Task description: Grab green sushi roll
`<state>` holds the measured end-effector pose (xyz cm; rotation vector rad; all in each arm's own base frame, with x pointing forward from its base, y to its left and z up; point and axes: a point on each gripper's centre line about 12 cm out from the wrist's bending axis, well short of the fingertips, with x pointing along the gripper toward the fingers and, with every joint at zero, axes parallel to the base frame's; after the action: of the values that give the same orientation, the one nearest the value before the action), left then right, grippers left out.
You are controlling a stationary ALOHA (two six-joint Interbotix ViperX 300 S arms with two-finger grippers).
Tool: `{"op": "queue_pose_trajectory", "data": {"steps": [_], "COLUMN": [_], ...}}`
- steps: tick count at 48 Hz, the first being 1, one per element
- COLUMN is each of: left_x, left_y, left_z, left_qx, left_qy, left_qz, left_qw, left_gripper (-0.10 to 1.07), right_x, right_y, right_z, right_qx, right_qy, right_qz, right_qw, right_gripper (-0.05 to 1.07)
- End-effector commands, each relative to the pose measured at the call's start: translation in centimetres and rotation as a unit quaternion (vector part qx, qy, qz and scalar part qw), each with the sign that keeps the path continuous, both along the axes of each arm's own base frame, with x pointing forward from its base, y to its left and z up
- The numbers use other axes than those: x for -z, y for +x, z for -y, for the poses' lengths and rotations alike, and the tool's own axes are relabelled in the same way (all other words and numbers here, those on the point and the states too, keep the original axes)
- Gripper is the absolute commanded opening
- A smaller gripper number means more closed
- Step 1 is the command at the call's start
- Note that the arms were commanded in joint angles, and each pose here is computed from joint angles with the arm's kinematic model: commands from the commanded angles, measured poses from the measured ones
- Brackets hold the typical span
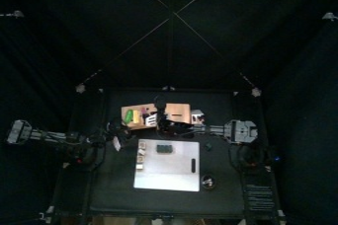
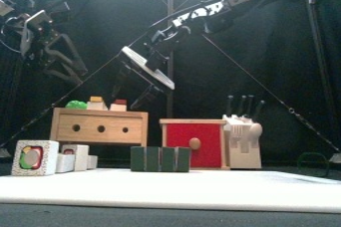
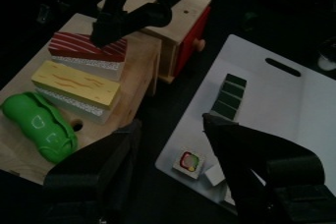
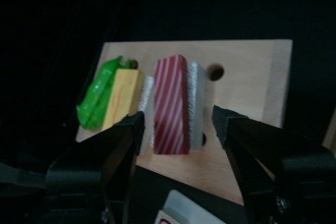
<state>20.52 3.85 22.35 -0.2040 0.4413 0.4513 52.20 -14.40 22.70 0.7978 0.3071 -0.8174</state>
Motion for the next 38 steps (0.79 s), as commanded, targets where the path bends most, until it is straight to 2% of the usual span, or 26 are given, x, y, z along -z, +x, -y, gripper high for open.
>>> {"op": "queue_pose_trajectory", "data": {"steps": [1,9,17,21,27,30,38], "left_x": [-0.4,-0.2,0.1,0.5,0.7,0.6,0.7], "left_y": [0.2,0.2,0.5,0.6,0.6,0.7,0.8], "left_z": [0.0,0.2,1.2,2.0,2.6,2.8,3.7], "left_qx": [0.002,0.012,0.063,0.105,0.143,0.154,0.191], "left_qy": [0.002,-0.001,-0.002,0.011,0.026,0.027,0.016], "left_qz": [0.005,0.006,0.014,0.013,0.011,0.014,0.022], "left_qw": [1.0,0.9999,0.9979,0.9943,0.9893,0.9876,0.9812], "left_gripper": [0.89,0.89,0.89,0.89,0.89,0.89,0.89], "right_x": [-3.4,-4.1,-4.2,-3.7,-2.0,-1.4,0.7], "right_y": [-0.7,-2.0,-4.1,-5.2,-6.8,-7.3,-8.1], "right_z": [-1.4,-4.4,-7.6,-9.2,-11.3,-11.9,-14.1], "right_qx": [-0.015,-0.048,-0.091,-0.113,-0.146,-0.161,-0.232], "right_qy": [-0.013,-0.029,-0.058,-0.068,-0.071,-0.073,-0.076], "right_qz": [0.028,0.02,0.003,-0.011,-0.033,-0.041,-0.049], "right_qw": [0.9994,0.9982,0.9941,0.9912,0.9862,0.9834,0.9686], "right_gripper": [0.9,0.9,0.9,0.9,0.9,0.9,0.9]}}
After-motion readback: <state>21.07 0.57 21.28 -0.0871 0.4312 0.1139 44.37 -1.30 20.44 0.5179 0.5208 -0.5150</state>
